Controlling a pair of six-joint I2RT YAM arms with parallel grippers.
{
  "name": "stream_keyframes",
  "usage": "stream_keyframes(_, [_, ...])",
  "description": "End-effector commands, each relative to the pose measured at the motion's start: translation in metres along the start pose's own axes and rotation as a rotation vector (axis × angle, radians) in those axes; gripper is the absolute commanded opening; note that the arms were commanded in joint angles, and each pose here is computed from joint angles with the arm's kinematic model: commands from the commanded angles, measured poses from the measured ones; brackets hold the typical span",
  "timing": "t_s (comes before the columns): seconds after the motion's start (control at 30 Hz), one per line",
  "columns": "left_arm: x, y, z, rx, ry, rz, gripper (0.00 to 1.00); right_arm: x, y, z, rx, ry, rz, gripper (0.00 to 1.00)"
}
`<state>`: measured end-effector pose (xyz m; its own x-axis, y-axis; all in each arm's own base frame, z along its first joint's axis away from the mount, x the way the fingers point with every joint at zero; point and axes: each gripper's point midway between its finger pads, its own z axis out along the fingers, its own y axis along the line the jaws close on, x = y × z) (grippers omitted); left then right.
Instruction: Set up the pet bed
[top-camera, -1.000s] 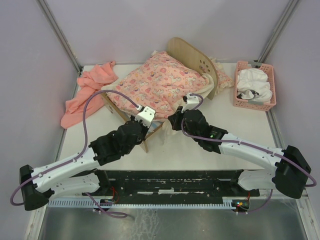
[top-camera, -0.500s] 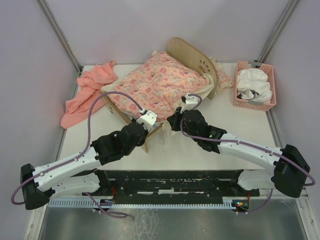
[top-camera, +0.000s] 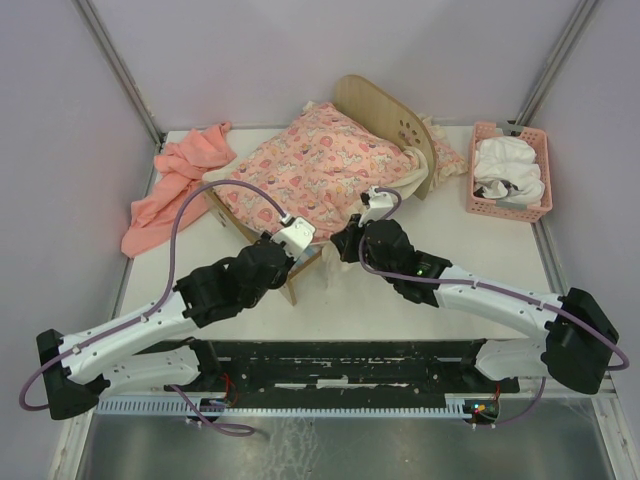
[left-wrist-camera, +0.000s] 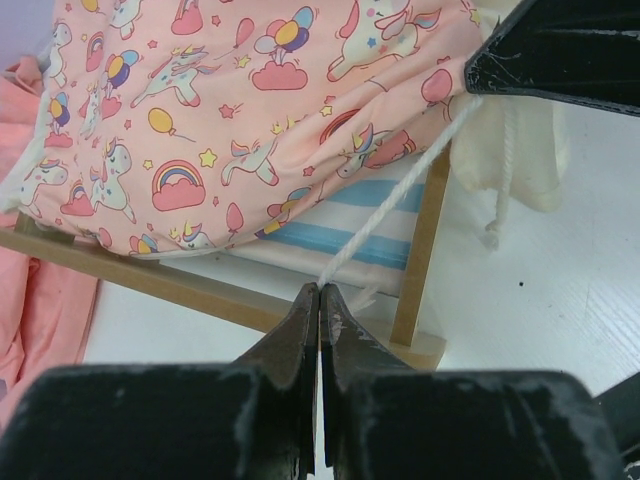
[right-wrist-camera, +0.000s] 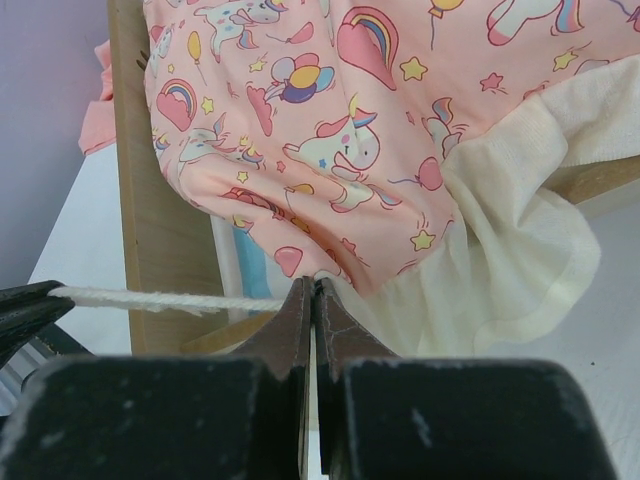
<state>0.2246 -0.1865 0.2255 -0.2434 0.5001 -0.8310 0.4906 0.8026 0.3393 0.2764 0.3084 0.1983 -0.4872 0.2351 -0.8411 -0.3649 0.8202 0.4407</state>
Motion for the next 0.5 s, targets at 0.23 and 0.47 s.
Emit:
stream_keyframes(0.23, [0.009, -0.026, 0.008, 0.087, -0.012, -0.116, 0.03, -0.004, -0.019, 0.004, 0.087, -0.018, -0.029, 0.02])
stream_keyframes(0.47, [0.032, -0.016, 0.025, -0.053, 0.033, -0.166, 0.03, -0.002, -0.019, 0.006, 0.084, -0.011, -0.025, 0.02])
